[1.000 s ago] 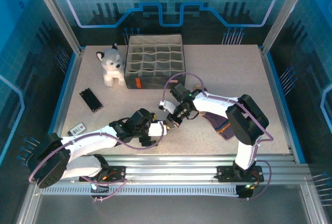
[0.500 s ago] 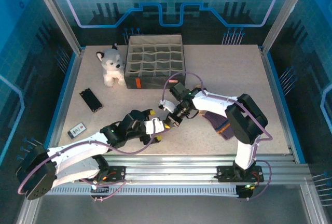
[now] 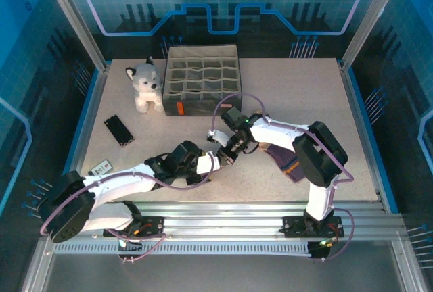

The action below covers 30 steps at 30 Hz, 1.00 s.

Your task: Roll the socks

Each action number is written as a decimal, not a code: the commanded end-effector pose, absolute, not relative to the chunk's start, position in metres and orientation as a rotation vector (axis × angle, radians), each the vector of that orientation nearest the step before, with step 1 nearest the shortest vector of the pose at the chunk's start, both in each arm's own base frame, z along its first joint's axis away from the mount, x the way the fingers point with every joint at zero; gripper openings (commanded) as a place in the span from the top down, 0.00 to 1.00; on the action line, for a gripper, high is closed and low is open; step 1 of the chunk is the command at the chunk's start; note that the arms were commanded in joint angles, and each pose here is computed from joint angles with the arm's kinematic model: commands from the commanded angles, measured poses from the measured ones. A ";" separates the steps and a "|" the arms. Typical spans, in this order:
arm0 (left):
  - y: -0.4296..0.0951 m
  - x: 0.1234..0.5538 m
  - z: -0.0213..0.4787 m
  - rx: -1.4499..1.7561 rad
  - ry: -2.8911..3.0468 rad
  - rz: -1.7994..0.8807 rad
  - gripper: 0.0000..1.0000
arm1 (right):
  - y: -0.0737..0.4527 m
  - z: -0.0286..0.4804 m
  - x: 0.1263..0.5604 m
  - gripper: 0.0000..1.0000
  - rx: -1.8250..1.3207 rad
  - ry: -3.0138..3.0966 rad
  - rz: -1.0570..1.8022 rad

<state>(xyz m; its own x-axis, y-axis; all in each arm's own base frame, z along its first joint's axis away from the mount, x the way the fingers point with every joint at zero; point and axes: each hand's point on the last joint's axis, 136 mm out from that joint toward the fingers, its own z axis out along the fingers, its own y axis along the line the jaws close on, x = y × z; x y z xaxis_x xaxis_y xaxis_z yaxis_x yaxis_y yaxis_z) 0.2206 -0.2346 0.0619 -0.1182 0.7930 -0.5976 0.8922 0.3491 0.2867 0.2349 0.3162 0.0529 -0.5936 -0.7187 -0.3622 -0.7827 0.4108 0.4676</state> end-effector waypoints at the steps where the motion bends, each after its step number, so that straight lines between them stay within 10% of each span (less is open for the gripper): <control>1: -0.245 0.233 0.072 1.422 1.906 -0.164 0.33 | 0.310 0.049 0.235 1.00 -1.310 2.628 0.971; 30: -0.245 0.232 0.077 1.483 1.707 0.058 0.36 | 0.307 0.046 0.237 1.00 -1.258 2.739 1.017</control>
